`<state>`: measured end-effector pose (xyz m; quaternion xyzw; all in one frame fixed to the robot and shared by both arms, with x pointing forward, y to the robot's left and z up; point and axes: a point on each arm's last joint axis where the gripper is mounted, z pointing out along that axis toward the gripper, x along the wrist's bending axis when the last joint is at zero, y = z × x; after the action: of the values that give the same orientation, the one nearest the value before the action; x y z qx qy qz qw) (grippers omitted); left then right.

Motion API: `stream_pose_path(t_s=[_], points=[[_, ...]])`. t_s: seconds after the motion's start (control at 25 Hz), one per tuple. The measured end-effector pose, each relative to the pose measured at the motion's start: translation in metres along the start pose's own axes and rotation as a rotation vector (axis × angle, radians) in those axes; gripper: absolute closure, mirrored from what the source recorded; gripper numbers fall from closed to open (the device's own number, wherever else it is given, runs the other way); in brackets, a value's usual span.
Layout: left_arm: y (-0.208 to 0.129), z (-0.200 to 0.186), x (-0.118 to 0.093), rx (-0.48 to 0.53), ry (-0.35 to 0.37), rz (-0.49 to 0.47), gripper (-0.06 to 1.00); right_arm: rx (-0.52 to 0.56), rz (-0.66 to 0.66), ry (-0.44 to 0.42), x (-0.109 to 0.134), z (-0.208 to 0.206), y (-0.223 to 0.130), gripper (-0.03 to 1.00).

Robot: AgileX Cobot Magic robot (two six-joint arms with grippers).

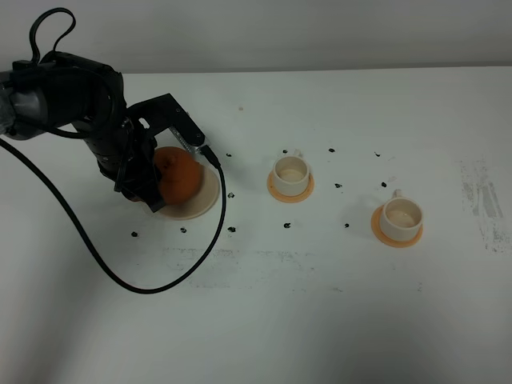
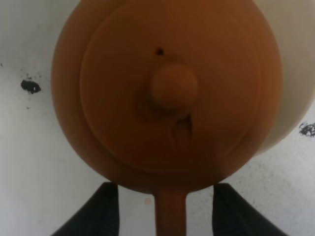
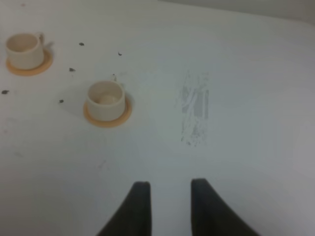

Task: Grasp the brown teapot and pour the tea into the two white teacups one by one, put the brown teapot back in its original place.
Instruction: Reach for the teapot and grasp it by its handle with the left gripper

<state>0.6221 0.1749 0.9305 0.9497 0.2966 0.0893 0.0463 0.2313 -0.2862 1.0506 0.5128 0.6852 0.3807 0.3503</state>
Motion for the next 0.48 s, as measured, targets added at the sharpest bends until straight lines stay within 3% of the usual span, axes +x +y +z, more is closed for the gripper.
stream_pose_path(t_s=[0.2, 0.4, 0.48], points=[[-0.0004, 0.0, -0.0004, 0.004, -0.005, -0.004, 0.54, 0.0, 0.0, 0.0, 0.0, 0.0, 0.0, 0.75], [-0.0027, 0.0005, -0.0016, 0.028, -0.021, -0.006, 0.82, 0.0, 0.0, 0.0, 0.0, 0.0, 0.0, 0.75], [-0.0027, 0.0005, -0.0016, 0.028, -0.021, -0.006, 0.82, 0.0, 0.0, 0.0, 0.0, 0.0, 0.0, 0.75]])
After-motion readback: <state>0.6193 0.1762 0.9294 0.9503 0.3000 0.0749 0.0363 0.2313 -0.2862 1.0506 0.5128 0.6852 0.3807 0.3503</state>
